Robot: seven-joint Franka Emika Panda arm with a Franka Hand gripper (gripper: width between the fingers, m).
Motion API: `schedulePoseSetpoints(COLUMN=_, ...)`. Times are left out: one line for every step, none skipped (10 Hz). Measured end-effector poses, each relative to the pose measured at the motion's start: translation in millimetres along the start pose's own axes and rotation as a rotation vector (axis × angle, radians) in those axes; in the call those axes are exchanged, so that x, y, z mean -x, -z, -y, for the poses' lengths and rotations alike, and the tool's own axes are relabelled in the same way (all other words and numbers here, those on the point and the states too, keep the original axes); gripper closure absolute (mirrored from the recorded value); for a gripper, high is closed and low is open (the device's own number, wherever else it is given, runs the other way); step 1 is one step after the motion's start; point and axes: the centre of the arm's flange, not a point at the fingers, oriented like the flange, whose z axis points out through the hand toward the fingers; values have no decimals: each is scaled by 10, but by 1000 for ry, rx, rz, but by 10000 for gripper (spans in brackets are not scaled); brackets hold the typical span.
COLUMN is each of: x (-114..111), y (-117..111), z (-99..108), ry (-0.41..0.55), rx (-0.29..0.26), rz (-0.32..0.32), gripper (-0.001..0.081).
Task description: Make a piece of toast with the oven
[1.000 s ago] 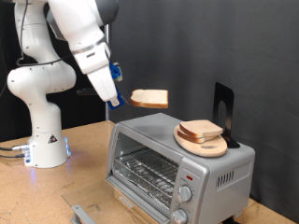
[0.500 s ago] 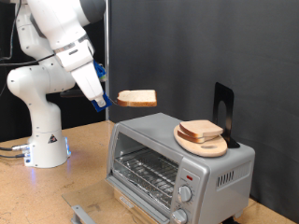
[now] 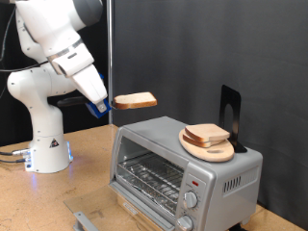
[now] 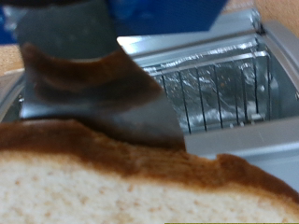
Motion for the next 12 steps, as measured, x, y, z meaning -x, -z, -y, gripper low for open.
schedulePoseSetpoints(x=47, y=-17, z=-58, ry=8, rx=13, rz=-2, gripper=481)
schedulePoseSetpoints(x=81, y=-33, z=-139, ry=-5, rx=32, rz=-5, gripper=481)
schedulePoseSetpoints(x=124, y=-69, z=-236, ry=-23, rx=52, rz=2, gripper=481)
schedulePoseSetpoints(x=175, y=-121, z=-336, ry=-41, rx=70, rz=22, gripper=481)
schedulePoseSetpoints(x=227, y=-191, z=-425, ry=-54, rx=80, rz=51, gripper=481)
schedulePoseSetpoints(x=271, y=-272, z=-509, ry=-67, rx=88, rz=70, gripper=481)
schedulePoseSetpoints(x=308, y=-361, z=-574, ry=-80, rx=87, rz=85, gripper=481)
schedulePoseSetpoints(x=344, y=-447, z=-622, ry=-93, rx=80, rz=99, gripper=481)
schedulePoseSetpoints(x=373, y=-522, z=-660, ry=-105, rx=75, rz=109, gripper=481)
schedulePoseSetpoints(x=398, y=-589, z=-696, ry=-114, rx=76, rz=116, gripper=481)
schedulePoseSetpoints(x=429, y=-655, z=-727, ry=-120, rx=81, rz=124, gripper=481)
schedulePoseSetpoints(x=459, y=-717, z=-755, ry=-125, rx=84, rz=130, gripper=481)
